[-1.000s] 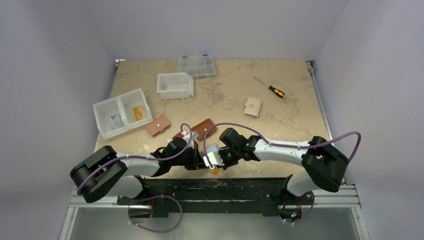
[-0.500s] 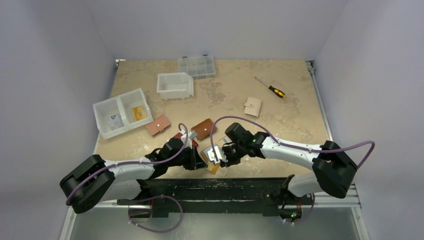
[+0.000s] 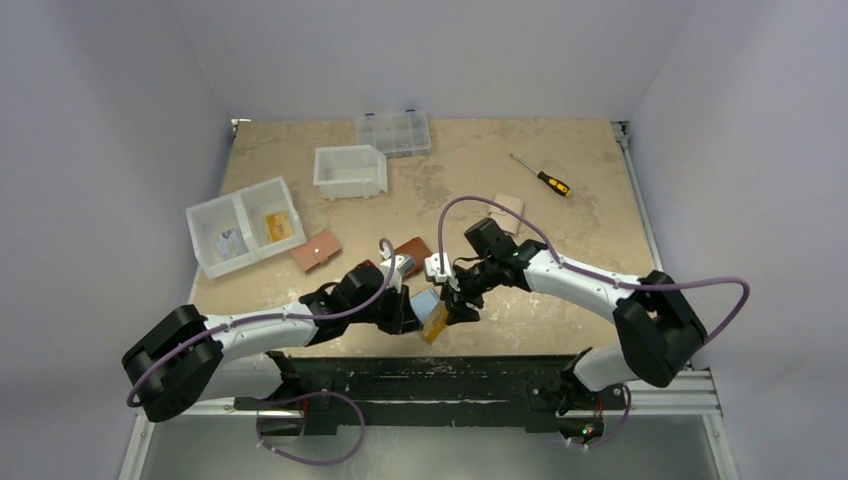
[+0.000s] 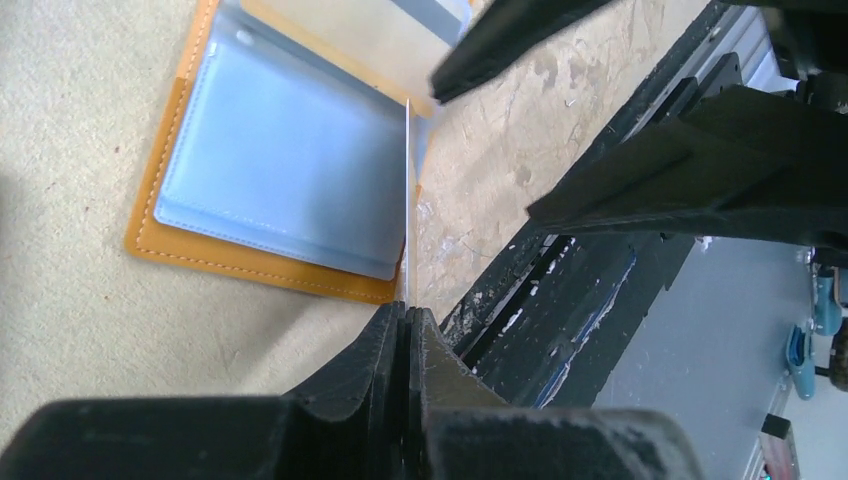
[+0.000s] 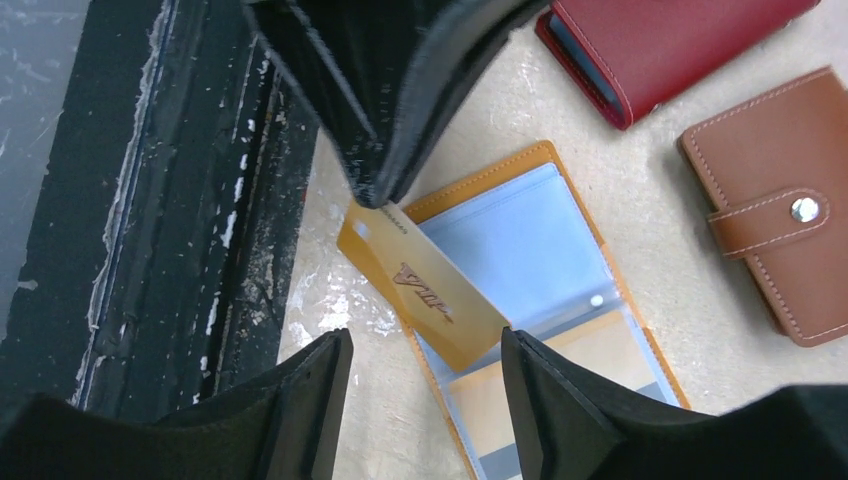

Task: Take the credit cards out of the card holder
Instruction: Pick up the credit card from the card holder.

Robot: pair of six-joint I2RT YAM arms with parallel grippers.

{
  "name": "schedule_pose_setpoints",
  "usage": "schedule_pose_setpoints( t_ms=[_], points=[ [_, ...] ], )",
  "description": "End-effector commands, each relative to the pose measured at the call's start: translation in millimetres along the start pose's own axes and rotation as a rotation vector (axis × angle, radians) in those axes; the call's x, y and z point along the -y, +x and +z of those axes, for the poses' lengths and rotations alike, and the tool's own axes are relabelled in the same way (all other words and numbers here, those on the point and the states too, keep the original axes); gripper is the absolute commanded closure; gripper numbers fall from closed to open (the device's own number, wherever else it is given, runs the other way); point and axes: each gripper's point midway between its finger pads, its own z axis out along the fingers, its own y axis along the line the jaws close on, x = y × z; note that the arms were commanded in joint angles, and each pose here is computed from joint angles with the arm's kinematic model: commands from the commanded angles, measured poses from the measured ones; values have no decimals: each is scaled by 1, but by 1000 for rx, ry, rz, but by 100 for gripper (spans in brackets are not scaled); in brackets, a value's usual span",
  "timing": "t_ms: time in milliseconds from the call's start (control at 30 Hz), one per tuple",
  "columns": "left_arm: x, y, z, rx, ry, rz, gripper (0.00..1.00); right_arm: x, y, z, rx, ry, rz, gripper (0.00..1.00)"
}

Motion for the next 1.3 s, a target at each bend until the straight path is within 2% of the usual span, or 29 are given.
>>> schedule_pose_setpoints(
  t_ms=[0,467,700,800,1267],
  points=[
    [6,-9,0,9,-13,83,100,7,-4,2,8,-22,98,35],
    [27,-12,4,6,31,153,100,12,10,13,-23,-57,193,36],
    [33,-13,8,4,37,168,100,5,10,15,-23,-121,178,50],
    [36,-15,8,10,43,175,100,1,10,14,-25,-138,183,52],
    [32,-6,5,44,60,154,100,16,3,3,37,-73,219,42]
  ],
)
